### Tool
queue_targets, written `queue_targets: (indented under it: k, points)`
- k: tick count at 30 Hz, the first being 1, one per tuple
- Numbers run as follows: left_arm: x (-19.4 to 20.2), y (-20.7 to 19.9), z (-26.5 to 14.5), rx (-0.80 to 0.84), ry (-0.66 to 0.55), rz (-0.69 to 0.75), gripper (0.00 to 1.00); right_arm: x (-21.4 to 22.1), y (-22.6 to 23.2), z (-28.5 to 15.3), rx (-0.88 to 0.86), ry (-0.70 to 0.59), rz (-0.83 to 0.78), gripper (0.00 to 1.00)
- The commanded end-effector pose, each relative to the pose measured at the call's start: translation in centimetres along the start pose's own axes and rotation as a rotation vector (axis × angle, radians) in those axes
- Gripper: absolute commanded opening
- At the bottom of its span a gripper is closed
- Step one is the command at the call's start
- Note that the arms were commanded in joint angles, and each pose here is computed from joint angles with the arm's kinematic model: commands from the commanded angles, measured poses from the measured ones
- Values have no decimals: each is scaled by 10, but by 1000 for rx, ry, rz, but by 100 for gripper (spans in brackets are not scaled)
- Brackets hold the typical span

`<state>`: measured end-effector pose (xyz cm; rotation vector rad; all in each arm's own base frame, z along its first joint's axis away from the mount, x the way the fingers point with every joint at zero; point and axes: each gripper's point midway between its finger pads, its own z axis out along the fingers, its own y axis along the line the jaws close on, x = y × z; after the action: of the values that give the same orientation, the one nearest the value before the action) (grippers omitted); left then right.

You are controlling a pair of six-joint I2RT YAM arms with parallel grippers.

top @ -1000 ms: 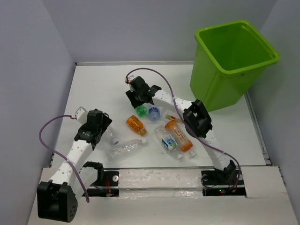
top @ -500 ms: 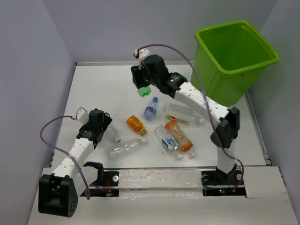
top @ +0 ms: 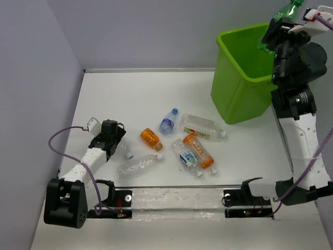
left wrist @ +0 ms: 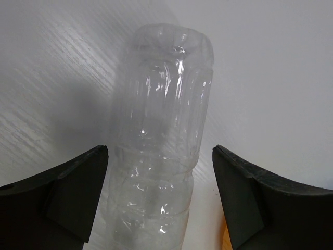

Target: Put the plastic bottles in the bin

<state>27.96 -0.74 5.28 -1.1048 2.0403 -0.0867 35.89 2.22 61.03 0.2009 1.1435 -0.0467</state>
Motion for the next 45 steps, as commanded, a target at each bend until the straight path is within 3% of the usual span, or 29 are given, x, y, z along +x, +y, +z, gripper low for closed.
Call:
queue_targets:
  k: [1, 2, 3, 6, 11, 12, 14, 16, 23, 28, 32, 37, 41, 45]
  points:
    - [-9, -2, 6, 8, -56, -29, 89, 127, -18, 39, 44, 250, -113, 34]
    - [-9, -2, 7, 6, -58, -30, 87, 134, -21, 42, 37, 268, -111, 51]
    - [-9, -1, 8, 3, -58, -30, 86, 146, -19, 45, 30, 300, -113, 81]
    - [-10, -1, 8, 0, -65, -26, 79, 139, -8, 38, -35, 328, -82, 100]
    - [-13, -2, 7, 9, -79, -30, 66, 93, 32, -9, -261, 299, 154, 97]
    - [-13, -2, 6, 10, -80, -29, 60, 113, 57, -29, -413, 366, 200, 94]
    - [-14, -1, 6, 8, -82, -29, 56, 113, 88, -63, -595, 403, 303, 92]
    - [-16, -4, 7, 16, -96, -34, 44, 148, 121, -102, -719, 509, 347, 89]
    - [-26, -11, 3, 31, -120, -27, 26, 257, 194, -206, -866, 758, 285, 88]
    - [-54, -43, -24, 152, -163, -50, 23, 273, 223, -252, -1035, 827, 330, 88]
    - [-89, -99, -81, 430, -213, -82, 23, 274, 234, -264, -1111, 851, 312, 92]
    - [-103, -152, -150, 767, -233, 33, 23, 254, 246, -273, -1204, 835, 415, 95]
    - [-71, -181, -194, 1038, -87, 149, 22, 242, 256, -285, -1296, 822, 483, 96]
    - [-50, -197, -230, 1221, -18, 179, 22, 246, 267, -293, -1327, 852, 495, 98]
